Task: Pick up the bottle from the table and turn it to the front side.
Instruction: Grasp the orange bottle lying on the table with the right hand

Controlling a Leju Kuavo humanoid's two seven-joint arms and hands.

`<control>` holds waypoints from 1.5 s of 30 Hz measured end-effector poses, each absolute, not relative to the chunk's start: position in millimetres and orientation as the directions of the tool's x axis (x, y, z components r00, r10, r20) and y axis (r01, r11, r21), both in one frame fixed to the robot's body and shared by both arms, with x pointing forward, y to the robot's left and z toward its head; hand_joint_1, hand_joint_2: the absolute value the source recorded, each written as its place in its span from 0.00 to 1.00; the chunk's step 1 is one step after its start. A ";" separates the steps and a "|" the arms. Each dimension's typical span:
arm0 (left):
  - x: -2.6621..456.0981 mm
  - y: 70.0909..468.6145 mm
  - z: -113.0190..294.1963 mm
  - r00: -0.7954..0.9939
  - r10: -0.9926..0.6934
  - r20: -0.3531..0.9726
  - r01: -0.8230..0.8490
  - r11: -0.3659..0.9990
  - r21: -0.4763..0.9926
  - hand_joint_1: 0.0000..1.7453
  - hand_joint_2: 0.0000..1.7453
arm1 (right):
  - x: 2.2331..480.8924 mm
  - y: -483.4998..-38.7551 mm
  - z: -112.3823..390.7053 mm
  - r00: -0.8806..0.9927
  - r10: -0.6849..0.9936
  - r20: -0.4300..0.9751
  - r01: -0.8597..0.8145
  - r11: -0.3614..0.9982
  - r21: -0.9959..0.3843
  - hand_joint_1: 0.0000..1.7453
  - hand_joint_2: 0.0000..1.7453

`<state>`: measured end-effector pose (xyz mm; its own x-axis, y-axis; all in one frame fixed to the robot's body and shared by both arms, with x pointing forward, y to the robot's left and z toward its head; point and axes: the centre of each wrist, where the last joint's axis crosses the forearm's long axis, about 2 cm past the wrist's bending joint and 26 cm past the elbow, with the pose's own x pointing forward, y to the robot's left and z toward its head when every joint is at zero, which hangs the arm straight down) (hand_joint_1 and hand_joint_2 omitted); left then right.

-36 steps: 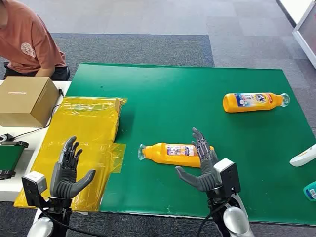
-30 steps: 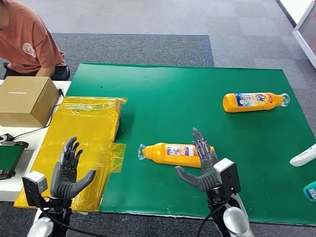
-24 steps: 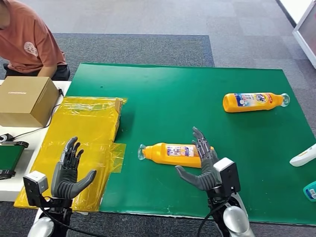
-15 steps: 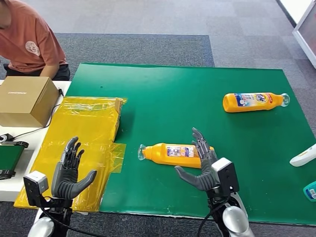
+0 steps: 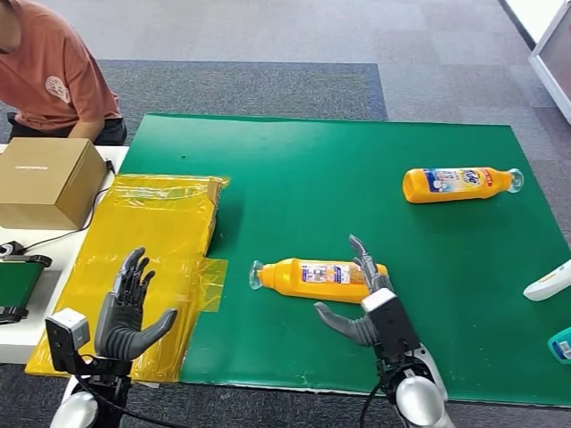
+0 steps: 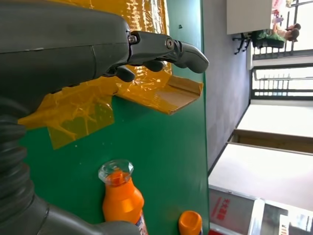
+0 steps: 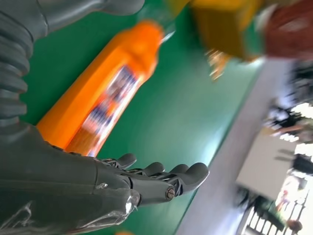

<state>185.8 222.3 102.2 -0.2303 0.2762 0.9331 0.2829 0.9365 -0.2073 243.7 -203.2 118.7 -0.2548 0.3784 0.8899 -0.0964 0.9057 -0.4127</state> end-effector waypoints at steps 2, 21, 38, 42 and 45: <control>185.8 221.5 103.7 -0.226 0.271 0.936 0.295 0.934 -0.200 0.00 1.00 | 246.4 -202.6 120.7 -0.236 0.596 0.768 -0.015 0.788 -0.616 0.00 1.00; 206.6 206.8 126.8 -0.255 0.357 0.899 0.437 0.872 -0.222 0.00 1.00 | 306.5 -184.2 69.0 -0.224 0.974 -0.017 -0.003 -0.018 -1.000 0.00 1.00; 207.6 196.5 131.8 -0.257 0.406 0.877 0.519 0.824 -0.229 0.00 1.00 | 347.3 -172.8 86.0 -0.342 0.931 0.127 -0.239 0.044 -0.970 1.00 1.00; 206.8 197.2 131.6 -0.265 0.412 0.871 0.517 0.824 -0.232 0.00 1.00 | 347.5 -173.6 94.9 -0.316 0.819 0.479 -0.388 0.350 -0.853 1.00 1.00; 205.9 198.3 130.7 -0.274 0.415 0.868 0.510 0.827 -0.235 0.00 1.00 | 340.0 -177.8 96.1 -0.243 0.626 0.741 -0.486 0.582 -0.652 1.00 1.00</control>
